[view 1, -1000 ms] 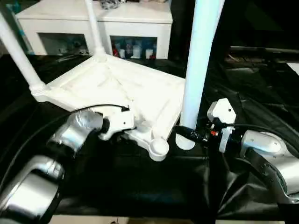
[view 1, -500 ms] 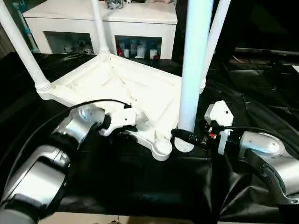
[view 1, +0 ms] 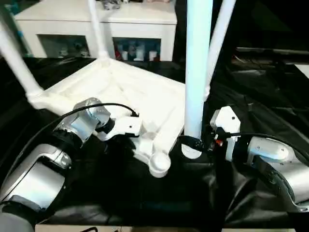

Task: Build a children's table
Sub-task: Insert table leg to table base

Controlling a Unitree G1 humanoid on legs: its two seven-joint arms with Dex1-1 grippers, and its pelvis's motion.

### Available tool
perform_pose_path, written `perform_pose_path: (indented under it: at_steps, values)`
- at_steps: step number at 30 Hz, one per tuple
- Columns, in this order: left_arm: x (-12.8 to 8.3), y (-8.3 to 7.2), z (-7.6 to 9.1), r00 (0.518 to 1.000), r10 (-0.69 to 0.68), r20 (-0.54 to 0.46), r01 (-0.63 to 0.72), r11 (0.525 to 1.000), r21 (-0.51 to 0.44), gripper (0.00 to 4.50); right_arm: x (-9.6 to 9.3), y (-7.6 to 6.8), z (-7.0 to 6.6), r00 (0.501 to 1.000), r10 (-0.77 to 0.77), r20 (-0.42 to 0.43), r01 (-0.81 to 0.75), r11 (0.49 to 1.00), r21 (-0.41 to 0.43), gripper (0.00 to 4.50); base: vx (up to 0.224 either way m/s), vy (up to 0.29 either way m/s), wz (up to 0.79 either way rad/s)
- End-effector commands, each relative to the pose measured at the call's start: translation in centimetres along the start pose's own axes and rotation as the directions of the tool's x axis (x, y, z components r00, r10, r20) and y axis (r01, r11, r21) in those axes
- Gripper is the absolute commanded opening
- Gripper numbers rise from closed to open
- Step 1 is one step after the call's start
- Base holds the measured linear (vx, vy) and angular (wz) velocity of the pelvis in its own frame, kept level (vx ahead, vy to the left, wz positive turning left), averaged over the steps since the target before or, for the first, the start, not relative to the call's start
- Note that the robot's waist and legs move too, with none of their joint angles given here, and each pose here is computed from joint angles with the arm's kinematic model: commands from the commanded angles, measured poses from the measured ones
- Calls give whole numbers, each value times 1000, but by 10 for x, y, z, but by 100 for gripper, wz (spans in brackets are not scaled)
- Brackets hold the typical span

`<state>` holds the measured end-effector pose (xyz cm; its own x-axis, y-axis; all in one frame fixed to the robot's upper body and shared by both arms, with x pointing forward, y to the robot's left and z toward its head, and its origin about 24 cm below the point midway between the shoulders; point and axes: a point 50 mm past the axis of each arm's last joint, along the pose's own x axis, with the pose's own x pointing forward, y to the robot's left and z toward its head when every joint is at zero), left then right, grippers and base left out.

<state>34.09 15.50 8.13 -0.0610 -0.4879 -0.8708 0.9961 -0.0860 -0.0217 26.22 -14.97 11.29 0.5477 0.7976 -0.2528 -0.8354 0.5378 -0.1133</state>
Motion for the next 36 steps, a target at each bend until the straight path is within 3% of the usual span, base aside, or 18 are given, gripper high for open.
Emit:
perform_pose_path:
  at_steps: [1,4,11,13,18,25,36]
  values:
    - [15,-9,-23,1000,-1,-16,-2,989,-150,38,0,-2,-1,999,-32,8,32,999,-5,185,0,0,0]
    - [23,-9,-28,990,140,29,-122,932,-342,33,1,-9,1,994,-102,37,101,994,38,185,0,0,0]
    - [34,-12,-30,943,325,67,-254,839,-482,29,5,-16,0,983,-176,54,170,981,94,185,0,0,0]
    - [34,-13,-27,934,345,96,-261,839,-478,28,6,-17,0,981,-186,61,178,977,113,185,0,0,0]
    - [38,-23,-5,887,359,291,-243,897,-368,4,14,-23,2,974,-213,81,194,962,194,185,0,0,0]
    - [42,-28,-2,888,365,278,-271,906,-326,4,25,-26,6,978,-189,87,171,968,184,185,0,0,0]
    - [43,-28,-5,893,389,227,-314,899,-304,0,58,-29,5,992,-97,84,76,971,225,185,0,0,0]
